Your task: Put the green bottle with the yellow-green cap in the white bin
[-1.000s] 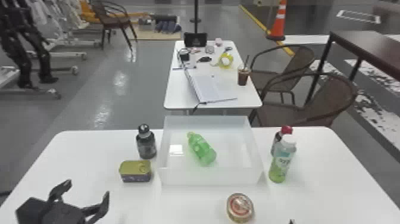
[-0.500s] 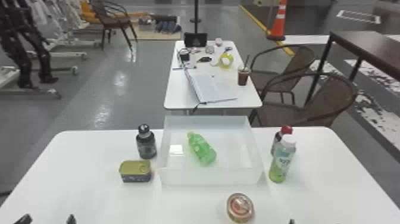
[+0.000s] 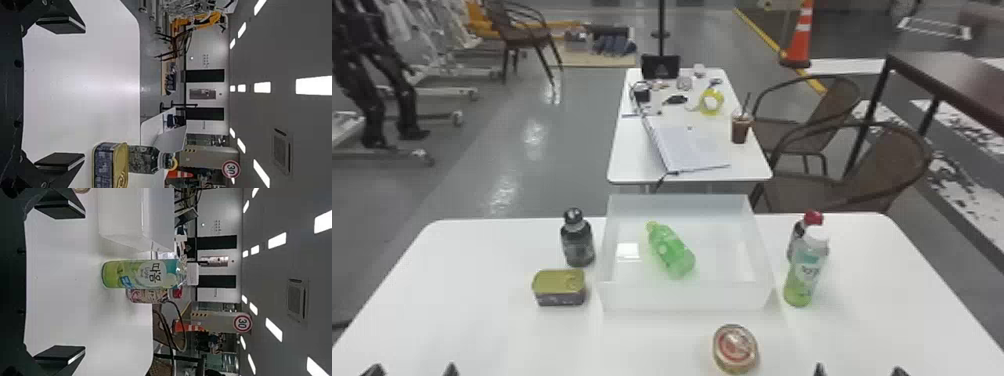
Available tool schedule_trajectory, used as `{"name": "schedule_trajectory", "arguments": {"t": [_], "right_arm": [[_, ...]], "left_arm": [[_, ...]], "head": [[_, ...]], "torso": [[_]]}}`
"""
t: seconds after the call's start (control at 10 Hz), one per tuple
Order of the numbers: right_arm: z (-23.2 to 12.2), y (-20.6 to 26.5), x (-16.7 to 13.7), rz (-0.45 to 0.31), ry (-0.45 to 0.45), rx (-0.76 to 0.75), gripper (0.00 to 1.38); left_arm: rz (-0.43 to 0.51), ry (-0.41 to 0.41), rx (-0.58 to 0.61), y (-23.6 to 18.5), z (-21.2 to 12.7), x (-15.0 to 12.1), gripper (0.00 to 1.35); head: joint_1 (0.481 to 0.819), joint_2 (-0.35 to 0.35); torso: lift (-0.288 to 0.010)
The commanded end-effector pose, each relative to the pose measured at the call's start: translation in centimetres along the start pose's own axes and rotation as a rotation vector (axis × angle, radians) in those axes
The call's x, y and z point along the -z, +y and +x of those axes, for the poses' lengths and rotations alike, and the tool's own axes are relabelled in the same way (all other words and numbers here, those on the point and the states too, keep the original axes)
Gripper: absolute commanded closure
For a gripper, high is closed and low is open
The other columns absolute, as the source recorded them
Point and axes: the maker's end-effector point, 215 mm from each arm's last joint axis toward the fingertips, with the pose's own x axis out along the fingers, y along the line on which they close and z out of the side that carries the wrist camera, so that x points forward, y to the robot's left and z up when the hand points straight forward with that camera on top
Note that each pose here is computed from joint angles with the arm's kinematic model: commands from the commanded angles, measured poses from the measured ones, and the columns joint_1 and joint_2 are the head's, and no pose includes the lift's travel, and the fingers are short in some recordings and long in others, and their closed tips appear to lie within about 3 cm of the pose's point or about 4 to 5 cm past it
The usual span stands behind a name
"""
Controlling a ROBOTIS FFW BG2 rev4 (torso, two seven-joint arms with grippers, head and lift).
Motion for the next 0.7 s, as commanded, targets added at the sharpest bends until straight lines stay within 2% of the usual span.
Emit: {"name": "schedule_trajectory", "arguments": {"t": [0.0, 0.2, 0.6], "right_arm": [[0.0, 0.1, -0.1, -0.008, -0.002, -0.004, 0.09], [0.0, 0.7, -0.8, -0.044, -0.018, -0.03, 0.09], [0.1, 0.9, -1.2, -0.05, -0.027, -0.035, 0.09]], "left_arm": [[-0.005, 0.001, 0.003, -0.4, 0.1, 0.1, 0.16], [-0.006, 0.002, 0.014, -1.2, 0.3, 0.1, 0.16], [-0.008, 0.012, 0.012, -1.4, 0.6, 0.4, 0.16]], "head": [[0.549, 0.0], [0.549, 0.0], [0.549, 0.0]], "torso": [[-0.1], [-0.1], [-0.1]]}}
